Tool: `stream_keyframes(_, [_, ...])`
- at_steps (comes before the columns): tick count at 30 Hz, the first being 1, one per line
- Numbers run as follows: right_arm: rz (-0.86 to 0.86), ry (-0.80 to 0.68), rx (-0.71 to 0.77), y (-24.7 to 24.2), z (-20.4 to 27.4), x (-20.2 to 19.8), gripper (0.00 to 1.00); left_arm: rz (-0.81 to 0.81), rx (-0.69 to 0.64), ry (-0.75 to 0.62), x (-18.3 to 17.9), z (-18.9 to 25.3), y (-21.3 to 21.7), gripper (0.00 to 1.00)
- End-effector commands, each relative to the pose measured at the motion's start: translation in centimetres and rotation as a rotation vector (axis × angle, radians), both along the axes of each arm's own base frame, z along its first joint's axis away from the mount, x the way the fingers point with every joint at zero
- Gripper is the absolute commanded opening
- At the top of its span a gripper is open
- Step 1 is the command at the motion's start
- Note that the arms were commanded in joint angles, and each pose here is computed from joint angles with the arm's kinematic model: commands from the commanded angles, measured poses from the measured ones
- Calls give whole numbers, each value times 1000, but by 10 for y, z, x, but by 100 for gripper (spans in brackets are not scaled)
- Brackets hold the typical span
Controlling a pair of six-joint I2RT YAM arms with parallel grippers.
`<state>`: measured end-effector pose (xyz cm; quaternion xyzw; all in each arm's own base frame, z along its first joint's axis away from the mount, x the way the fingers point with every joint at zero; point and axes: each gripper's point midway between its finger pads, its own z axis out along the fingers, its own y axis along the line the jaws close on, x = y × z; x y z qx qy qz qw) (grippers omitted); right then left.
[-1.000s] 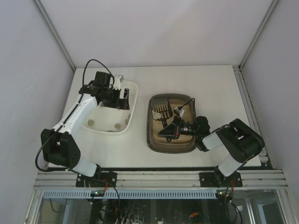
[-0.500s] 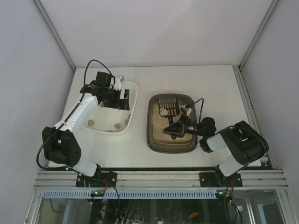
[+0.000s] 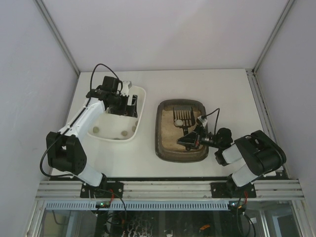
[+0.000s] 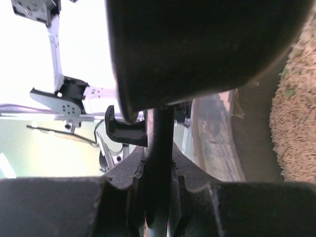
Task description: Clean the litter box
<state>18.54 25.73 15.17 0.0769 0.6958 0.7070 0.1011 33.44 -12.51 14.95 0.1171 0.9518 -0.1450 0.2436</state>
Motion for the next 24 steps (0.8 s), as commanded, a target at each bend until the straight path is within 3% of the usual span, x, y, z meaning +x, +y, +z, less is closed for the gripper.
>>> stream_keyframes(1, [-37, -76, 26, -8, 16, 7, 0, -36, -9, 0, -2, -4, -3, 100])
stream_keyframes(4, [33, -55, 20, 8, 12, -6, 0, -40, -13, 3, -2, -4, -5, 100])
stream_keyframes(8, [-90, -55, 44, -15, 18, 16, 0, -45, -12, 6, -3, -5, -5, 100])
stream_keyframes(12, [17, -41, 45, 5, 20, 3, 0, -48, -15, 5, -3, -5, -5, 100])
stream_keyframes(15, [-71, -20, 59, -8, 20, 17, 0, -52, -17, 8, -3, -5, -6, 100])
stream_keyframes(19, [47, -21, 51, 17, 24, 1, 0, -56, -17, 7, -3, -5, -6, 100])
stream_keyframes(24, [-96, -5, 64, -7, 21, 21, 0, -60, -17, 13, -4, -8, -6, 100])
